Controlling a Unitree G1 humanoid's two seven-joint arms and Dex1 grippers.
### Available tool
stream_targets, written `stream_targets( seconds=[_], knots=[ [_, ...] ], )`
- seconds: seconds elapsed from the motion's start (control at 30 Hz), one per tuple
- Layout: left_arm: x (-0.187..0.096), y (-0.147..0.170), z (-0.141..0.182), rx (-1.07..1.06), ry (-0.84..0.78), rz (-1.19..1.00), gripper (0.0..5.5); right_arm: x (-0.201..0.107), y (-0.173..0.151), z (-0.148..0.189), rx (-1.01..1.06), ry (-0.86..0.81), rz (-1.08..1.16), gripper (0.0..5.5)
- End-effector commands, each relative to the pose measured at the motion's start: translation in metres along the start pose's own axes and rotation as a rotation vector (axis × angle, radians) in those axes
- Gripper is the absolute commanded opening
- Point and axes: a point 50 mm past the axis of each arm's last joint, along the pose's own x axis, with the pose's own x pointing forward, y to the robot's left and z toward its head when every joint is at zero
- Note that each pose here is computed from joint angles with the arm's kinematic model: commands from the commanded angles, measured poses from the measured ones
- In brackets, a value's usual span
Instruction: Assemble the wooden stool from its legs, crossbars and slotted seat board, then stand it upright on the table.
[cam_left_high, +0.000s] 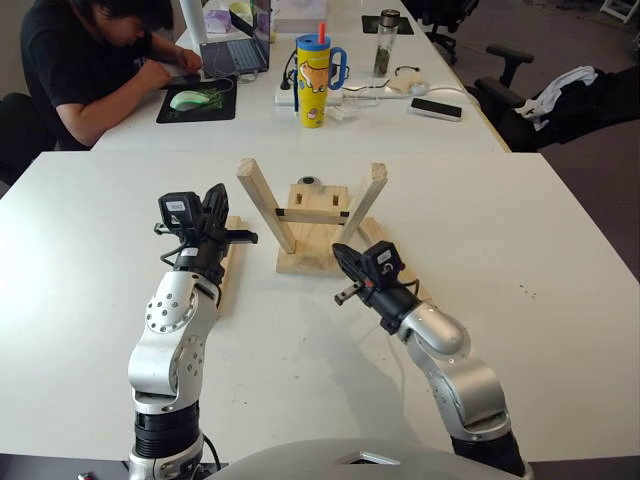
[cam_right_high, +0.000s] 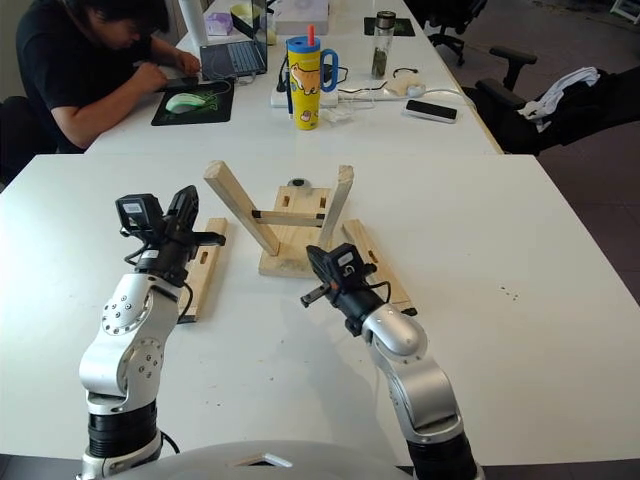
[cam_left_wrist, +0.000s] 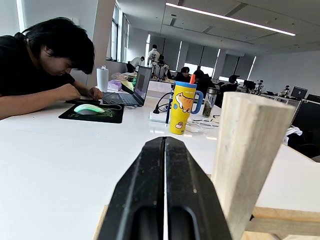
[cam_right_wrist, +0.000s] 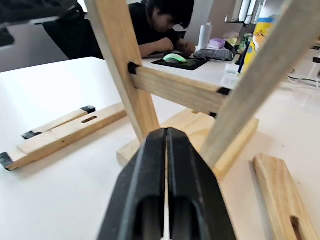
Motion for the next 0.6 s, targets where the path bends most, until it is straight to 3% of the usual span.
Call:
stream_targets(
  seconds=[0.03,0.27,0.43,0.6],
  knots=[
    [0.005,-0.014,0.000,-0.005,-0.007,-0.055,0.02,-0.011,-0.040,0.015,-0.006,-0.092,-0.250,0.00],
    [0.011,-0.025,-0.003,-0.007,0.012,-0.113,0.02,0.000,-0.070,0.033,-0.010,-0.176,-0.423,0.00],
    [0.014,-0.014,-0.003,0.028,0.021,-0.063,0.02,0.012,-0.071,0.045,0.012,-0.230,-0.438,0.00],
    [0.012,0.020,0.030,0.141,-0.182,0.179,0.02,-0.001,-0.087,0.070,-0.002,-0.360,-0.655,0.00]
  ],
)
